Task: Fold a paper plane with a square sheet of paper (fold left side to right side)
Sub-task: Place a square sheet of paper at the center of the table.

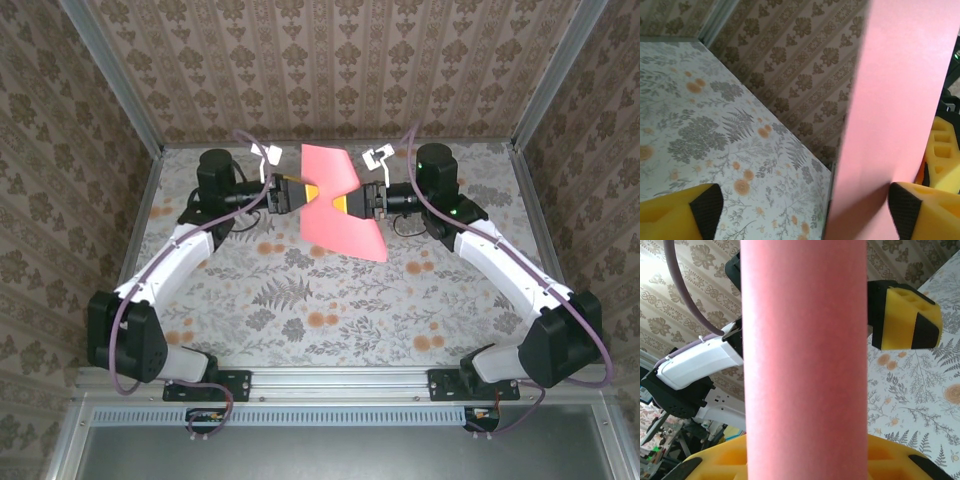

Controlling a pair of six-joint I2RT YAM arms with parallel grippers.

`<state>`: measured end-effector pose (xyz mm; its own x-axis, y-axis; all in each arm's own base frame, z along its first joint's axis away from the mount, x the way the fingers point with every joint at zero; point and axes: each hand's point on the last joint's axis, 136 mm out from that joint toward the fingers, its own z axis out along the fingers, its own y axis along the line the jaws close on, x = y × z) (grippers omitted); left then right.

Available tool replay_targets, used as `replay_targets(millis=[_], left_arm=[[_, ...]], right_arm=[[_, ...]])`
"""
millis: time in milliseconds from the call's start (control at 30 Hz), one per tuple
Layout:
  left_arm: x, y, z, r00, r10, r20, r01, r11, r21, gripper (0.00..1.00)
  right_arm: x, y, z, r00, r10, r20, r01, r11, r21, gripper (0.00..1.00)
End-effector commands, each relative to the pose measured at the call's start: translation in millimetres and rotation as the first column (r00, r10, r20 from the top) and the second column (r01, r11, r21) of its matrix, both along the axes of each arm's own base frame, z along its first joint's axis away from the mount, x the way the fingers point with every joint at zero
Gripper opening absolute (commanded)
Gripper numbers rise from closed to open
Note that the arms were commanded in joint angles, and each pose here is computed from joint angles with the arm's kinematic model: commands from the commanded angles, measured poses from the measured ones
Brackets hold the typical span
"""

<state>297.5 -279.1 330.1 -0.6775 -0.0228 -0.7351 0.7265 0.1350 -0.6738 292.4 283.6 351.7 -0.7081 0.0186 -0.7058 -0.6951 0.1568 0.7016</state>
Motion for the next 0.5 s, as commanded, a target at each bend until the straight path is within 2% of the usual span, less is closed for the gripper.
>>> replay_targets(millis=[0, 33, 100, 167, 267, 467], left_arm=[[-9.3, -4.8, 24.9, 0.996, -0.054, 0.076, 0.057, 0.998, -0.037, 0.78], [-9.5, -4.6, 24.9, 0.996, -0.054, 0.076, 0.057, 0.998, -0.037, 0.70], [-9.5, -3.8, 22.8, 0.997, -0.047, 0.068, 0.050, 0.998, -0.033, 0.45], [-8.5, -3.7, 19.1, 0.998, -0.037, 0.056, 0.039, 0.999, -0.028, 0.26], [-6.8, -2.4, 10.1, 0.999, -0.019, 0.036, 0.019, 1.000, -0.009, 0.06], [-0.7, 2.9, -21.7, 0.999, 0.043, -0.028, -0.041, 0.997, 0.068, 0.01]], right_arm=[[0.1, -1.6, 4.2, 1.000, -0.004, 0.018, 0.004, 1.000, -0.005, 0.34], [2.3, -2.6, 0.5, 1.000, -0.016, 0.014, 0.016, 1.000, -0.016, 0.34], [7.9, -5.5, -7.9, 0.999, -0.047, 0.004, 0.047, 0.998, -0.041, 0.34], [13.0, -9.6, -17.5, 0.997, -0.077, -0.008, 0.076, 0.994, -0.072, 0.35], [21.2, -17.8, -32.6, 0.991, -0.128, -0.029, 0.124, 0.985, -0.123, 0.36], [37.2, -39.0, -64.9, 0.965, -0.258, -0.056, 0.238, 0.942, -0.235, 0.43]])
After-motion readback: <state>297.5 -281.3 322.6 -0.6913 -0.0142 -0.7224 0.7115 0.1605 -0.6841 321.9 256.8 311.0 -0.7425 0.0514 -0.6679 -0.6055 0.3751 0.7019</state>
